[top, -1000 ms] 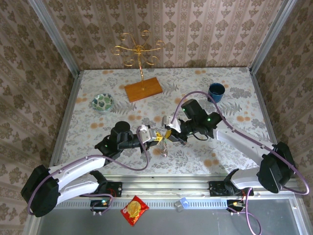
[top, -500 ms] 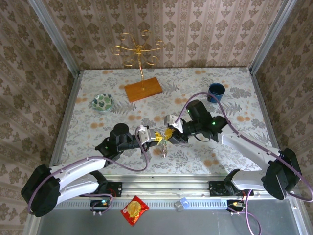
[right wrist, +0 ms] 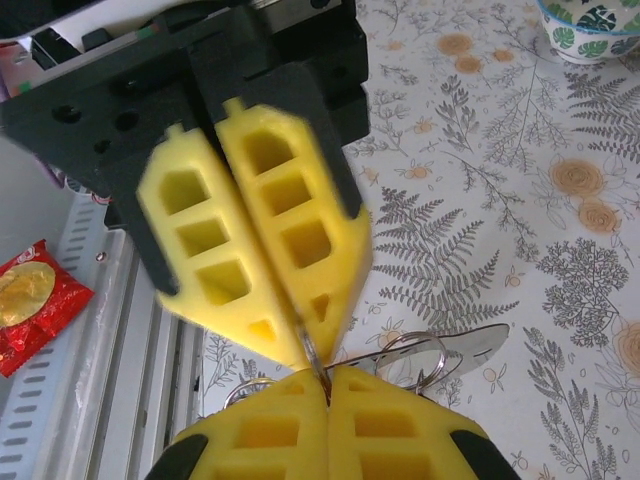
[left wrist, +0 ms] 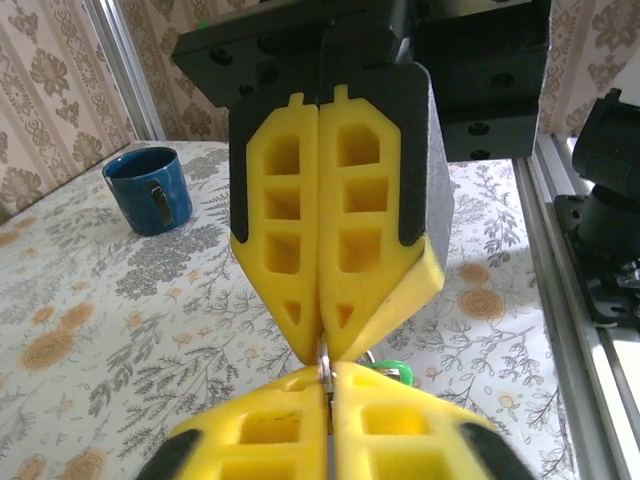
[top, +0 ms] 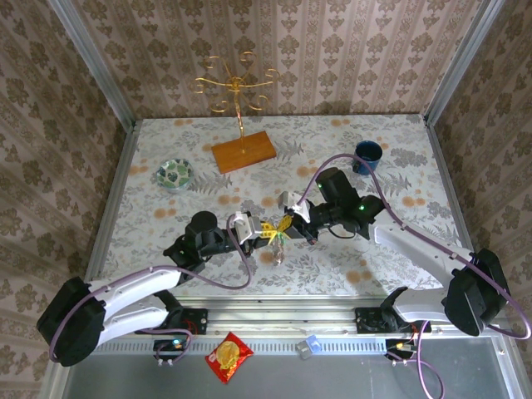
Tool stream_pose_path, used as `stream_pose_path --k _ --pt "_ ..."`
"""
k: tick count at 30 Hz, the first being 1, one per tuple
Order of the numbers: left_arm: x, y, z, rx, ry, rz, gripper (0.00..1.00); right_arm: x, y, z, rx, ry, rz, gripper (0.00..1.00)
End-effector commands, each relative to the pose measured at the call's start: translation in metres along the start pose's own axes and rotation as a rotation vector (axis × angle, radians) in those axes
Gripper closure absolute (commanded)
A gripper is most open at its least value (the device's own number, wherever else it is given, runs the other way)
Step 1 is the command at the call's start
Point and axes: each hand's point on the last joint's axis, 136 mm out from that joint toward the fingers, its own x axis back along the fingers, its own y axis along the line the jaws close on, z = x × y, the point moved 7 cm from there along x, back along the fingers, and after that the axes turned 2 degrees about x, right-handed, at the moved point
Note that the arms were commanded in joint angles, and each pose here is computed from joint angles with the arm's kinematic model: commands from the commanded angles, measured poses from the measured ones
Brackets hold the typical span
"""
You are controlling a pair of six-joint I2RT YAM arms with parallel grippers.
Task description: Put the keys on the keyring
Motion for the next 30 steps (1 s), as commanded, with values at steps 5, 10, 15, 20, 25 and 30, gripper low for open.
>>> stream_pose_path --k 5,10,15,20,25,30 --pt "0.005 0.000 -0.012 -0.124 0.088 -0.020 0.66 0.003 0.001 -0.010 0.074 0.094 -0.008 1.00" --pt "0.005 -0.001 -0.012 -0.165 0.186 0.029 0.72 0.005 0.006 -0.015 0.128 0.182 -0.001 1.00" --pt "0.000 0.000 -0.014 -0.171 0.197 0.059 0.80 0.003 0.010 -0.023 0.173 0.214 0.002 1.00" --pt "-0.003 0.002 -0.014 -0.163 0.205 0.078 0.83 0.000 0.013 -0.030 0.199 0.194 -0.003 1.00" --pt "-0.003 0.001 -0.016 -0.154 0.189 0.085 1.00 -0.001 0.014 -0.031 0.194 0.168 0.013 1.00" --pt "0.000 -0.001 -0.017 -0.134 0.153 0.069 1.00 0.008 0.004 -0.029 0.123 0.072 0.103 0.71"
